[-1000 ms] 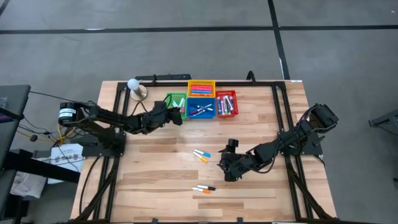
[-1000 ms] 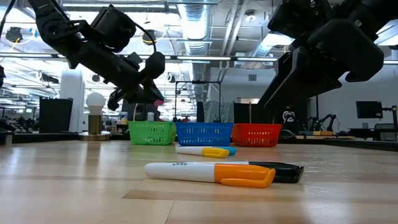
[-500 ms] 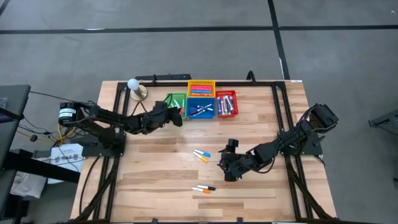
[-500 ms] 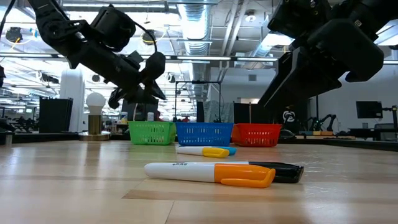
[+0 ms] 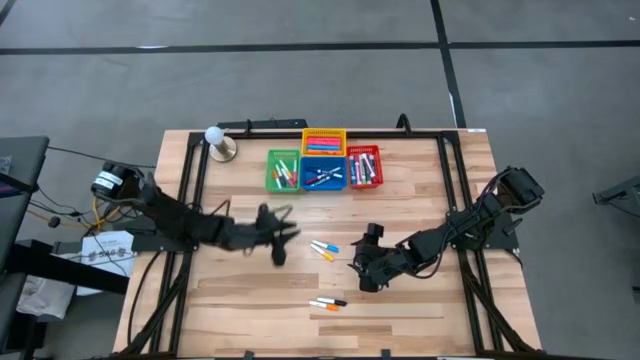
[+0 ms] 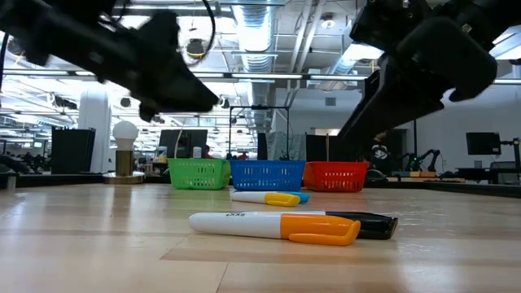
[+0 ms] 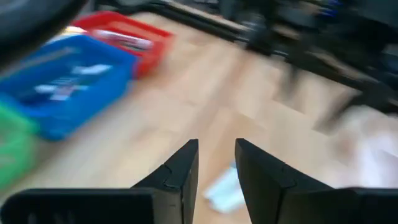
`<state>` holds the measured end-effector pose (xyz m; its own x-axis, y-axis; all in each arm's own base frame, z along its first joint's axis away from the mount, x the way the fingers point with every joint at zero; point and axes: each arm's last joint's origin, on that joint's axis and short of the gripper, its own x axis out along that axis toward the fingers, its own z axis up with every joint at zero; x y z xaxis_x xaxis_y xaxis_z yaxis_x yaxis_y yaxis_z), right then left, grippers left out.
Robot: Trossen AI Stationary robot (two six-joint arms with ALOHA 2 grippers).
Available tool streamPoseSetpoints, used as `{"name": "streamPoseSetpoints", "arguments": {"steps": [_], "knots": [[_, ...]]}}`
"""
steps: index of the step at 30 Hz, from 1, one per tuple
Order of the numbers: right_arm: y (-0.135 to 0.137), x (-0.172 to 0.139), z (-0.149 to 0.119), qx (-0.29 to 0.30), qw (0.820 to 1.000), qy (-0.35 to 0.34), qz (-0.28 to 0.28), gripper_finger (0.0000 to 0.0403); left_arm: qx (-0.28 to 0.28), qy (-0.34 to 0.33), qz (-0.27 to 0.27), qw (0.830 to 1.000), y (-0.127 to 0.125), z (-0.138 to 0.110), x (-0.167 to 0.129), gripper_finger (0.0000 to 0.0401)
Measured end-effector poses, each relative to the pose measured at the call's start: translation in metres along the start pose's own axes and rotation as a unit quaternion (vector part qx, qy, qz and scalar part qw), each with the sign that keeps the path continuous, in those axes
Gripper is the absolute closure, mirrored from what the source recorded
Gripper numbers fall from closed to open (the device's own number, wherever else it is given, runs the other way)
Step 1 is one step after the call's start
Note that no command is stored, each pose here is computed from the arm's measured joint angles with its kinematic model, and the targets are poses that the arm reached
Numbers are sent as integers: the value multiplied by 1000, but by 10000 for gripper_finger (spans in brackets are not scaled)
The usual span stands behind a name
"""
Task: Pick & Place Markers
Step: Put the small black highlighter pen into the green bin
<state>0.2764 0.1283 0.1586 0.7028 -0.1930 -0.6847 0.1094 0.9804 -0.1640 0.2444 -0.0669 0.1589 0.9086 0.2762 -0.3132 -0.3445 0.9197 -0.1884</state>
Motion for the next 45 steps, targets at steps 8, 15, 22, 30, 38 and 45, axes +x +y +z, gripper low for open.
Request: {"name": "streamPoseSetpoints", "arguments": {"steps": [8, 15, 22, 30, 38, 45], "knots": [[7, -1, 13, 35, 996, -51, 60, 132, 17, 10, -114, 993, -58, -33, -27, 297], [19, -8, 13, 29, 992, -61, 107, 132, 42, 27, -148, 988, -108, -54, -15, 297], [53, -29, -2, -18, 986, -68, 154, 132, 140, 17, -166, 976, -133, -65, -10, 297], [80, -9, -20, -81, 981, -98, 148, 132, 164, 13, -163, 973, -133, -66, -7, 297], [71, 10, -16, -70, 974, -73, 201, 132, 158, 12, -154, 975, -129, -63, -2, 297], [66, 14, -14, -74, 975, -72, 198, 132, 157, 12, -151, 976, -128, -63, 0, 297]]}}
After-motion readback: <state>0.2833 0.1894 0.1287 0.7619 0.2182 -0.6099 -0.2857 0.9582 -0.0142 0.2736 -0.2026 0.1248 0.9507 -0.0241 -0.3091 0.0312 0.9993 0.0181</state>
